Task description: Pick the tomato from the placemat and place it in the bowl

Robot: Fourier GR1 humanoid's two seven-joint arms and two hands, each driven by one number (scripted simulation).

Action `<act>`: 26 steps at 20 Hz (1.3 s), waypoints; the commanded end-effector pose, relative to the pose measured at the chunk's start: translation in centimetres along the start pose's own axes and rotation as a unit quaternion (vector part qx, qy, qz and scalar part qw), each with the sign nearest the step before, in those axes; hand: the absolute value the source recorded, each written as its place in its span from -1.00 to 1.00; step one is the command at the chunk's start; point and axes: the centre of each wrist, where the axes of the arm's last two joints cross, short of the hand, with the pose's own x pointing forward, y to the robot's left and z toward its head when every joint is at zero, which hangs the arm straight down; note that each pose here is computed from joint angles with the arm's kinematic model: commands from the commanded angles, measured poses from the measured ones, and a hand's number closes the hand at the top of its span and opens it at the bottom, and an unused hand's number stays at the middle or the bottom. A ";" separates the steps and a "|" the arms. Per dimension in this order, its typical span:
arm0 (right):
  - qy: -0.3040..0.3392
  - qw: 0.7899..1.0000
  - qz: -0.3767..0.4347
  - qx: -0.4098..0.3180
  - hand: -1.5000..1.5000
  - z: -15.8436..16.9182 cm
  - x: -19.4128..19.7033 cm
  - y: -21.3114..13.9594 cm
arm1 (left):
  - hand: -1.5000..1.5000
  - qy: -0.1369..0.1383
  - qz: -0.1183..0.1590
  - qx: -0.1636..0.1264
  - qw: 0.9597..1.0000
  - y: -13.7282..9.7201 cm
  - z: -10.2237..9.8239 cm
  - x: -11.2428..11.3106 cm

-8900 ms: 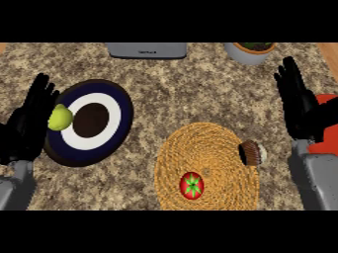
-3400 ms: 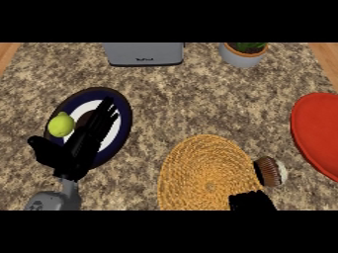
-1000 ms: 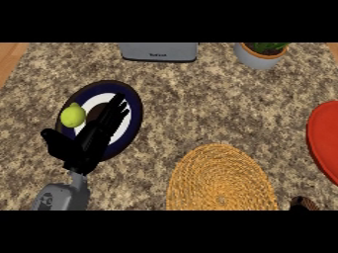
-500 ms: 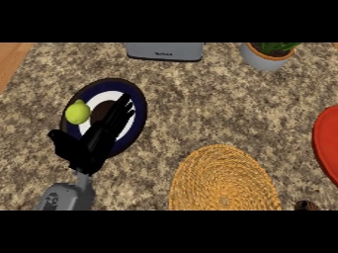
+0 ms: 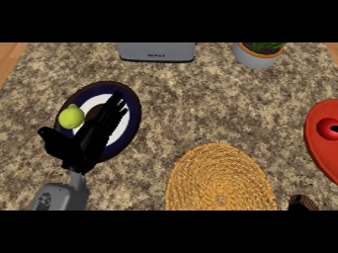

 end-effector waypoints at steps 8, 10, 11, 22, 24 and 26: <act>-0.151 0.938 -0.292 -0.108 -1.00 4.4 -4.4 -4.7 | 0.00 0.007 0.002 0.027 1.000 1.3 2.5 -1.0; -0.178 0.922 -0.324 -0.112 -1.00 5.9 -4.8 -5.4 | 0.00 0.002 -0.002 0.033 0.999 0.9 3.1 -1.0; -0.178 0.920 -0.330 -0.115 -1.00 7.3 -6.0 -7.3 | 0.00 0.012 0.006 0.039 0.999 0.9 2.6 -2.2; -0.221 0.890 -0.382 -0.117 1.00 26.1 -12.4 -10.0 | 0.00 0.004 0.007 0.066 0.998 2.3 2.8 -0.8; -0.220 0.898 -0.363 -0.115 1.00 28.6 -11.8 -11.0 | 0.00 0.009 0.004 0.070 0.998 1.7 3.5 -1.6; -0.207 0.896 -0.377 -0.113 1.00 31.3 -12.0 -9.4 | 0.00 0.005 0.014 0.075 0.997 2.0 3.2 -1.4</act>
